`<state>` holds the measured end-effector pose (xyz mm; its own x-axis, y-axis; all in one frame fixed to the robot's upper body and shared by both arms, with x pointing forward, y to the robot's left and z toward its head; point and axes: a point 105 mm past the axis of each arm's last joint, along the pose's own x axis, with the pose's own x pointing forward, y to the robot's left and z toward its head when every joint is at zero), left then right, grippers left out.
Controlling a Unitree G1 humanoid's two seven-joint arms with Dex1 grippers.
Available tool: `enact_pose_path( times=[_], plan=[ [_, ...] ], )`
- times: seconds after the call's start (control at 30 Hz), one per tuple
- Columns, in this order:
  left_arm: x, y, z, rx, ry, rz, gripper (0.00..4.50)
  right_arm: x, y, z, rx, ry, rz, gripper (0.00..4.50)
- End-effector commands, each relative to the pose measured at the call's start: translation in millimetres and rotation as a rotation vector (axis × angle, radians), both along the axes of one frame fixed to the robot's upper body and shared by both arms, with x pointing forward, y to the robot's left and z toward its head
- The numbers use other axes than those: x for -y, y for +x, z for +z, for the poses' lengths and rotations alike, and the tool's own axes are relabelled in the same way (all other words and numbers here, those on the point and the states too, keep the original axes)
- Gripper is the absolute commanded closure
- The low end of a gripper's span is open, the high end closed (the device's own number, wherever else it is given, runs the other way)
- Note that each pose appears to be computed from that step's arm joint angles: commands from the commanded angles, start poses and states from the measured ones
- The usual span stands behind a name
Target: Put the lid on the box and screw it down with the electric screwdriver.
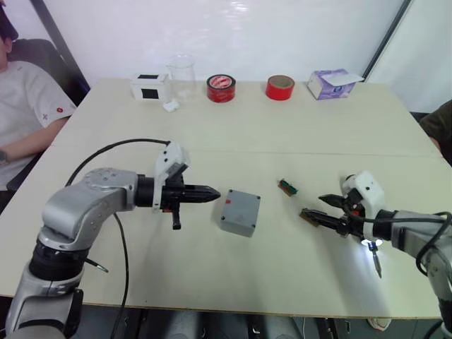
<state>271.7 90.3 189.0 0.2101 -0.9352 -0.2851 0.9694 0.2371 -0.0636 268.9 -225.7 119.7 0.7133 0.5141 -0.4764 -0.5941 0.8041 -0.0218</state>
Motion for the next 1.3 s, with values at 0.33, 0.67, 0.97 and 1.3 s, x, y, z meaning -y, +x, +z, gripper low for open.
enact_pose_path(
  times=[0.33,0.67,0.97,1.3],
  plan=[
    [4.8,-8.5,2.8,0.031,0.033,-0.055,4.50,-14.7,5.5,-0.4,0.067,-0.017,0.025,2.35],
    [3.8,-8.6,0.5,0.020,0.029,-0.043,4.50,-21.4,11.0,1.8,0.081,-0.023,0.036,3.07],
    [1.4,-8.4,-1.8,0.007,0.030,-0.033,4.50,-26.9,11.3,2.3,0.079,-0.038,0.055,4.42],
    [1.0,-7.4,-3.9,-0.002,0.024,-0.023,4.50,-25.4,11.7,11.0,0.103,-0.043,0.051,4.42]
  ],
)
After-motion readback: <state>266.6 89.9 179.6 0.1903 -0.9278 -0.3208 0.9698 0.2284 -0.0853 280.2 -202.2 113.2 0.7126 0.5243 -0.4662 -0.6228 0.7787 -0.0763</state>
